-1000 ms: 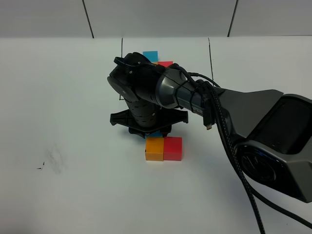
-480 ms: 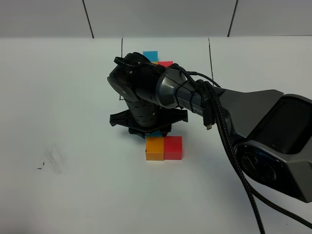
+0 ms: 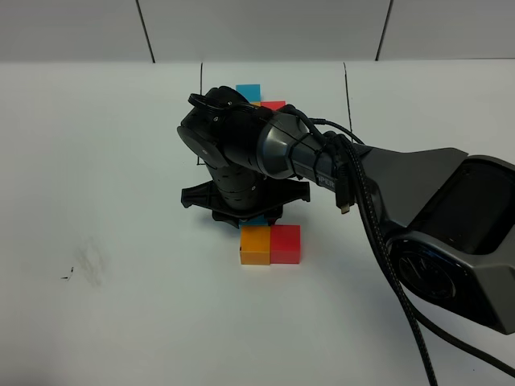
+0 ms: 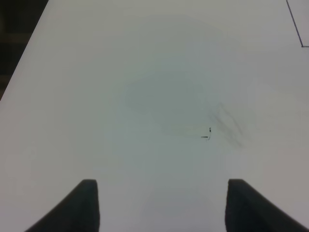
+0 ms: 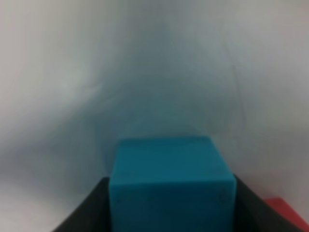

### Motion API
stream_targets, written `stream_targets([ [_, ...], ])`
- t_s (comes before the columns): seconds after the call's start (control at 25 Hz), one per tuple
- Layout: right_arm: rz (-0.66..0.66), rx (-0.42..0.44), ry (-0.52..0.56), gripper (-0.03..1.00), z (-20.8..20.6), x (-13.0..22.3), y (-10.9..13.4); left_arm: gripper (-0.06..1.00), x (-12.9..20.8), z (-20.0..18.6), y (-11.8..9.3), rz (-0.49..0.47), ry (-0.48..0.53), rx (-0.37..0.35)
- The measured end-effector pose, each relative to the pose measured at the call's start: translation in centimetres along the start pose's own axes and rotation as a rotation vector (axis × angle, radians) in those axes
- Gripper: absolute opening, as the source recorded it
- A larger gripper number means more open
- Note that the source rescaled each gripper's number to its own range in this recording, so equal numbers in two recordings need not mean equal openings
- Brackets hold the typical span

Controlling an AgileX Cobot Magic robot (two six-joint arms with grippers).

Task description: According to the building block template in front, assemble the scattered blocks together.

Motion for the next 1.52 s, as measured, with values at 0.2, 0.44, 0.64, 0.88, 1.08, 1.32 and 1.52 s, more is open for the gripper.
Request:
stream_targets([
  [0.2,-0.003,0.001,-0.002,0.01,0.0,0.0,0.0,0.22,0.0,0.0,0.0,-0.002,0.0,0.0],
  [0.44,-0.012,0.001,0.006,0.04,0.1,-0.2,-0.2,0.22,0.0,0.0,0.0,-0.002,0.0,0.0],
  [0.64,-0.011,0.006,0.01,0.2,0.4,-0.3,-0.3,0.22,0.0,0.0,0.0,-0.001,0.0,0.0],
  [0.88,-0.048,0.013,-0.006,0.58,0.4,-0.6,-0.5,0.22,0.0,0.0,0.0,0.0,0.0,0.0],
  [1.08,-0.077,0.023,-0.026,0.81,0.4,-0.9,-0.6,0.22,0.0,0.0,0.0,0.0,0.0,0.0],
  [1.32,-0.079,0.017,-0.032,1.0,0.4,-1.0,-0.5,0.22,0.0,0.0,0.0,0.0,0.0,0.0],
  [1.52,-0.108,-0.02,-0.063,1.0,-1.7,-1.7,-0.2,0.22,0.0,0.0,0.0,0.0,0.0,0.0],
])
Point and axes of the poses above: a point on each arm's last joint axis where the gripper is mounted, z pointing out along that axis toward the gripper, y along the wrist's bending axis when the last joint is at zero, x = y × z, the point moved 3 cm from there along z, pointing out along that axis toward the gripper, and after that the axes turned 3 degrees about z, right-handed, at the moved point
